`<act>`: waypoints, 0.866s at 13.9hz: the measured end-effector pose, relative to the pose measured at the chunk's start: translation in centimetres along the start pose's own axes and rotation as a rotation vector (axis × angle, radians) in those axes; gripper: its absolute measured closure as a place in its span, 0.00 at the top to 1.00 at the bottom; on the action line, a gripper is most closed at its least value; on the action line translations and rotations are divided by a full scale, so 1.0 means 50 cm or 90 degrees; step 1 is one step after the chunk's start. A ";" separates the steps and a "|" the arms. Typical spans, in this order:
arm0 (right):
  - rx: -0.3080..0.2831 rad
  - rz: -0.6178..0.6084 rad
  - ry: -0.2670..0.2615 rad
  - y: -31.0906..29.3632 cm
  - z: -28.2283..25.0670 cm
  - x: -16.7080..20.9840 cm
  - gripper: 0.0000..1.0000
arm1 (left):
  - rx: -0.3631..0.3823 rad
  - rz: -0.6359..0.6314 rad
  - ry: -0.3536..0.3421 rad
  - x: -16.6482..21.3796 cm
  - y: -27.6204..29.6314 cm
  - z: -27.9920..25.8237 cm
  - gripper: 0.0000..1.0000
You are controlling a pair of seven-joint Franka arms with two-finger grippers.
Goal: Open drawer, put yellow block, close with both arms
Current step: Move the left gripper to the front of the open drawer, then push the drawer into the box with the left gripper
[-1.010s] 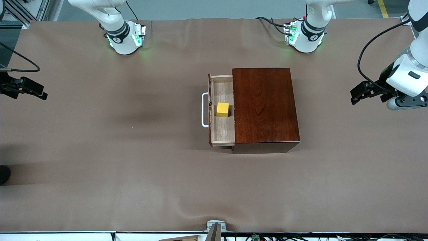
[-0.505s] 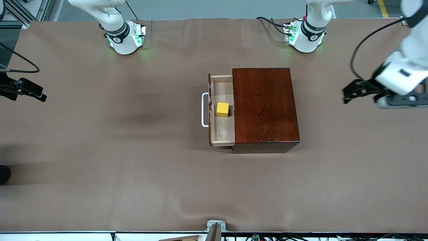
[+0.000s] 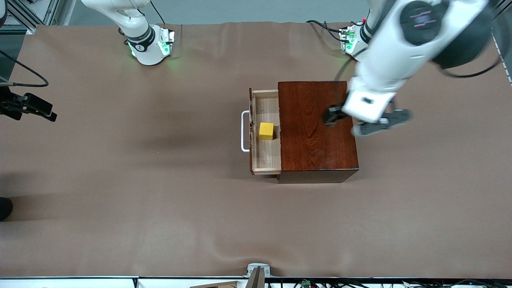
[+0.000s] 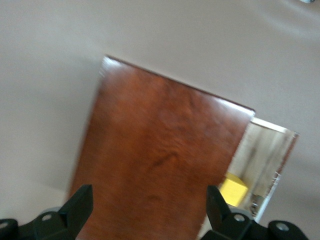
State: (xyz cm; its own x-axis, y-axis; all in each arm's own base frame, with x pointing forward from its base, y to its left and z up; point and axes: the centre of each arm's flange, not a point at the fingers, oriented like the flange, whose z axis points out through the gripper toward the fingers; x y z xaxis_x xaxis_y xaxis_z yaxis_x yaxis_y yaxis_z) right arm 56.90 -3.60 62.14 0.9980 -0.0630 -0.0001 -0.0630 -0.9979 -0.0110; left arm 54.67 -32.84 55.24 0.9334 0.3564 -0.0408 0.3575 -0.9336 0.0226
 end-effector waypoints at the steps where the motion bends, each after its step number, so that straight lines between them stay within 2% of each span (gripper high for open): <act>1: 0.000 0.000 0.000 0.000 0.000 0.000 1.00 | -0.002 -0.020 -0.005 -0.030 0.045 0.027 1.00; 4: 0.000 0.001 0.000 0.001 0.000 0.000 1.00 | -0.021 -0.123 -0.011 -0.136 0.174 0.103 1.00; 8: 0.000 0.001 0.000 0.002 0.000 0.000 1.00 | 0.005 -0.254 -0.034 -0.297 0.288 0.221 1.00; 10: 0.000 0.002 0.000 0.002 0.000 0.000 1.00 | 0.025 -0.318 -0.039 -0.348 0.315 0.266 1.00; 12: 0.000 0.002 0.000 0.002 0.000 0.000 1.00 | 0.033 -0.400 -0.041 -0.365 0.329 0.300 1.00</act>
State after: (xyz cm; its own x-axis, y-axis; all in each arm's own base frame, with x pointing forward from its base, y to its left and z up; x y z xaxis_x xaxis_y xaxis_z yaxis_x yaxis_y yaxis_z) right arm 56.88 -3.72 62.16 0.9978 -0.0656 -0.0006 -0.0656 -0.9978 -0.0109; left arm 43.09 -55.26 41.35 0.5420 0.8356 -0.0900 0.8331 -0.5483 -0.0733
